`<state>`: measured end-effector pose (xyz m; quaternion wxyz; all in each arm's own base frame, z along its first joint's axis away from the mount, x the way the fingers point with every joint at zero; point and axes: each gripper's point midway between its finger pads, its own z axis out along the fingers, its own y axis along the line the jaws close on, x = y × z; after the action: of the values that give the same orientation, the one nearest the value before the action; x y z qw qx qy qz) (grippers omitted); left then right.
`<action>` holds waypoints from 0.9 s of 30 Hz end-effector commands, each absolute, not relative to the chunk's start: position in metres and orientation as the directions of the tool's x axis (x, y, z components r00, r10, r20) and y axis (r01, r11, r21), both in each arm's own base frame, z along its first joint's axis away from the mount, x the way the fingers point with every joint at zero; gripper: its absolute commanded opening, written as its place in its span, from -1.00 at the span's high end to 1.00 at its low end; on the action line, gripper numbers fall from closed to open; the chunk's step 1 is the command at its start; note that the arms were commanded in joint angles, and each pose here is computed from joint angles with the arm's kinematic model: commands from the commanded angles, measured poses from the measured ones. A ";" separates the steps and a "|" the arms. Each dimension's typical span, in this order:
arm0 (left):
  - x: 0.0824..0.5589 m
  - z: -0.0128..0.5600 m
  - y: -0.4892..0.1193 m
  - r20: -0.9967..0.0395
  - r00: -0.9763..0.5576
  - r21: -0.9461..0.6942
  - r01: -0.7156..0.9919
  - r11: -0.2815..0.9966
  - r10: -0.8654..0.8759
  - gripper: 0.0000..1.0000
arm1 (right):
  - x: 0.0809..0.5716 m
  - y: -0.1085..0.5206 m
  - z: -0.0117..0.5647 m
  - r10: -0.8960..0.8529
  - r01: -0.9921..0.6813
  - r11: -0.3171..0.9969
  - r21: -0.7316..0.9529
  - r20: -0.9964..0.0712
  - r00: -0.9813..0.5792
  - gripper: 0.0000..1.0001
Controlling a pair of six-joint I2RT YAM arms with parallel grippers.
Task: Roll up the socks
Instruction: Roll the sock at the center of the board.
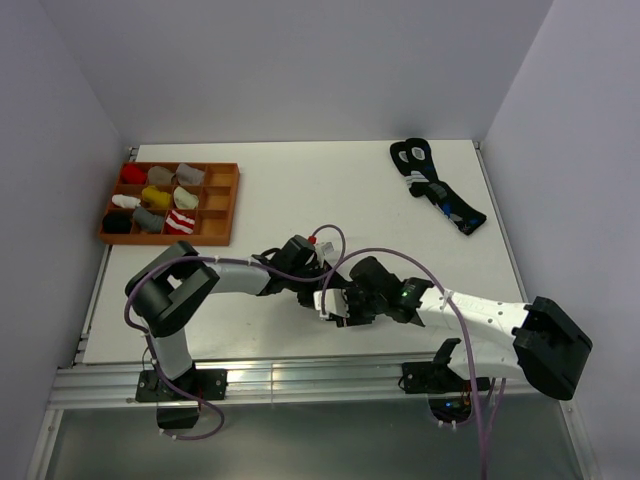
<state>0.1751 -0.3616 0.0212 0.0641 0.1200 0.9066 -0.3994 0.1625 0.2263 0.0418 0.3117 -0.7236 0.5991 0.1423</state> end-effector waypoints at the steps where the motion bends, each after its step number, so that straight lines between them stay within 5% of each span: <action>1: 0.169 0.000 -0.347 -0.162 -0.970 -0.654 0.243 0.716 0.181 0.99 | 0.176 0.235 0.050 -0.766 -0.927 -0.092 -0.363 -0.570 0.299 0.04; 16: 0.170 0.002 -0.348 -0.173 -0.966 -0.652 0.257 0.714 0.190 0.99 | 0.142 0.240 0.039 -0.767 -0.918 -0.182 -0.353 -0.533 0.357 0.05; 27: 0.169 0.001 -0.348 -0.167 -0.966 -0.654 0.257 0.712 0.195 0.99 | 0.160 0.242 0.026 -0.796 -0.889 -0.183 -0.419 -0.468 0.384 0.07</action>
<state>0.1750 -0.3618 0.0213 0.0604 0.1205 0.9080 -0.3967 0.1463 0.2340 0.0178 0.2900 -0.7693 0.5614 0.0943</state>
